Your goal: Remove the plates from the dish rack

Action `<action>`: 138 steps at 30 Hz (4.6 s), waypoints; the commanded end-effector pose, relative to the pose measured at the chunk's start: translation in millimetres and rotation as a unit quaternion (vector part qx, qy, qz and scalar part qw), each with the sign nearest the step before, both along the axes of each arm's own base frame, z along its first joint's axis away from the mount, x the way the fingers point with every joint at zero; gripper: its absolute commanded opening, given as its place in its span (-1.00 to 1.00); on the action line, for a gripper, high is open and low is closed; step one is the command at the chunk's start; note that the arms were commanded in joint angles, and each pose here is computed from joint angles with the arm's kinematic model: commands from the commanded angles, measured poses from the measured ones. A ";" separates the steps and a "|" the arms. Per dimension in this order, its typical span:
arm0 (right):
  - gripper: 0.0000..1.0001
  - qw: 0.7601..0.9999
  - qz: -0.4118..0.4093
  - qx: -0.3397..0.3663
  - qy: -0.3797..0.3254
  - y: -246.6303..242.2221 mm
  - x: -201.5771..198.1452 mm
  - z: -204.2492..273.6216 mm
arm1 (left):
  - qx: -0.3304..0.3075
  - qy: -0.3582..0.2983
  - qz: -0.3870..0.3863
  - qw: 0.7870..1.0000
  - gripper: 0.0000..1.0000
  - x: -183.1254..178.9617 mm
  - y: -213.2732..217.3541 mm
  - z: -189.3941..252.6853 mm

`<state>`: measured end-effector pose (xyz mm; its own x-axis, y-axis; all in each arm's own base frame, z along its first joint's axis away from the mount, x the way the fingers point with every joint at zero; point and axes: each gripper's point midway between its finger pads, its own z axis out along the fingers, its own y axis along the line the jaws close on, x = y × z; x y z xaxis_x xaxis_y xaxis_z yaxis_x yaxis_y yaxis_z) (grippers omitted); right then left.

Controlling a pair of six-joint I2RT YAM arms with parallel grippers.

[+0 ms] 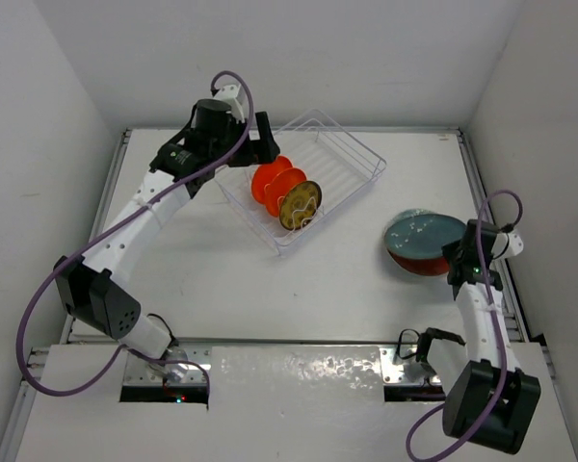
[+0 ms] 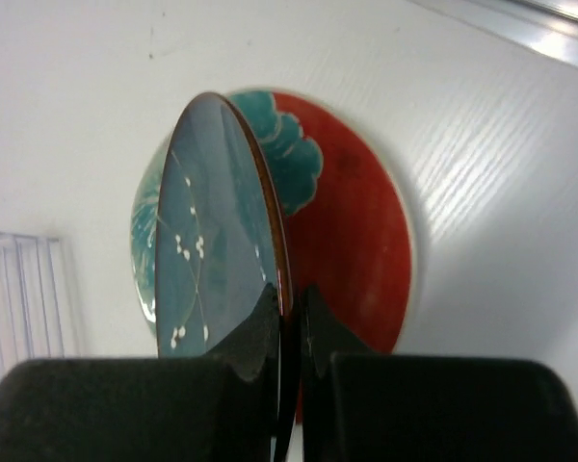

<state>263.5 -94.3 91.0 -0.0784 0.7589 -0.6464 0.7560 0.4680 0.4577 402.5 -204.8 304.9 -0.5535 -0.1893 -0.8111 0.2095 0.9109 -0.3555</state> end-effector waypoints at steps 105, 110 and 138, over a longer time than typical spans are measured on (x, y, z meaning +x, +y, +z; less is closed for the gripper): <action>-1.00 0.744 0.605 0.124 -0.255 249.7 75.7 197.2 | -0.215 0.024 -0.378 0.900 -0.45 -97.5 -149.2 38.4; -1.00 0.797 0.576 0.105 -0.148 230.2 54.4 130.5 | -0.073 0.053 -0.145 0.985 1.00 -26.4 -85.5 -8.1; 0.98 0.830 0.552 0.010 0.078 233.0 -21.1 -29.3 | 0.187 0.098 -0.063 0.975 -0.19 69.5 -33.5 -145.4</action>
